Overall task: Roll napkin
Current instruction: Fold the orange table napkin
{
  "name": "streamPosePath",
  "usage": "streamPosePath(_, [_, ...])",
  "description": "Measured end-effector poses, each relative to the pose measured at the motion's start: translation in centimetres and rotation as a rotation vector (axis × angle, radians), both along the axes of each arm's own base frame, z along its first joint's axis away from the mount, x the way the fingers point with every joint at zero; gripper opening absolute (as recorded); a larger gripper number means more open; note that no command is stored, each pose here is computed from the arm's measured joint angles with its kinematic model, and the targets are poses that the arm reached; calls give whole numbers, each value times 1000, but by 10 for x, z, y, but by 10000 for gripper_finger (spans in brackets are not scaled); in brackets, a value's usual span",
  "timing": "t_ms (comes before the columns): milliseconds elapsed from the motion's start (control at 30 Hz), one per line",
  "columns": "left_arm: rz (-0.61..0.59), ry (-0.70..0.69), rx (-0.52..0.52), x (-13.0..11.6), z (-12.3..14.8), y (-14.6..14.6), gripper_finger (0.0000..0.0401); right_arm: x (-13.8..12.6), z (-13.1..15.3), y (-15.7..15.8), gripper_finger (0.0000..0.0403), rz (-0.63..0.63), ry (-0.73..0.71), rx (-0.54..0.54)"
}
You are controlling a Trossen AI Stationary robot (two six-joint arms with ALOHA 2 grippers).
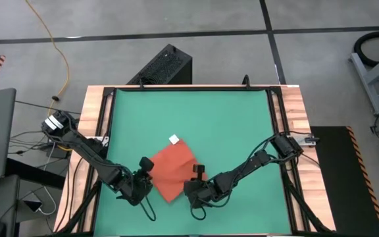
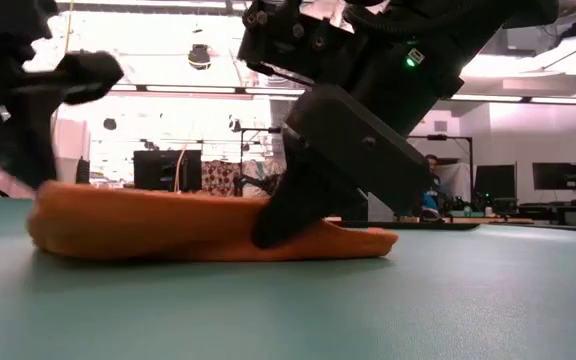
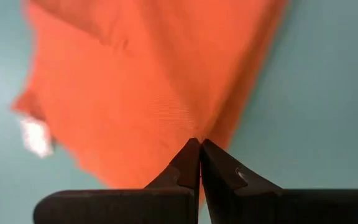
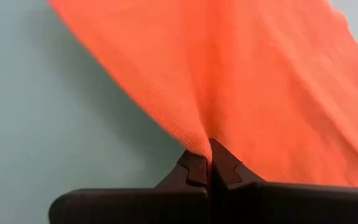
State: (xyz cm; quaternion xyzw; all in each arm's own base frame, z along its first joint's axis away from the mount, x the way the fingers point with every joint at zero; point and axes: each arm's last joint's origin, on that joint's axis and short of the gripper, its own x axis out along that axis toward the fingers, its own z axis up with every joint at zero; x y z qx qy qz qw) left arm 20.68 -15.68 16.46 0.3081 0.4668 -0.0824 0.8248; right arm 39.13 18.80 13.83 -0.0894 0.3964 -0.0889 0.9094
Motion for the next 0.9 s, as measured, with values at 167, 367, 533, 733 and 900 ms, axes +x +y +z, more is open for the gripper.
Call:
streamPosePath(167, [7, 54, -103, 0, -10, -9, 0, -2, -3, -5, 6, -58, 32, 19])
streamPosePath(367, [-19, 15, -169, 6, -17, -22, 0, -2, -3, -8, 6, -87, 34, 35])
streamPosePath(533, [-29, -16, -138, 10, -25, -26, 0, -3, -3, -7, 6, -86, 34, 35])
streamPosePath(733, [58, -282, 85, -5, 3, -32, 0, -4, -4, -5, 10, -80, 41, 30])
streamPosePath(900, [97, -354, 85, -7, -3, -27, 0, -4, -4, -5, 15, -80, 42, 30])
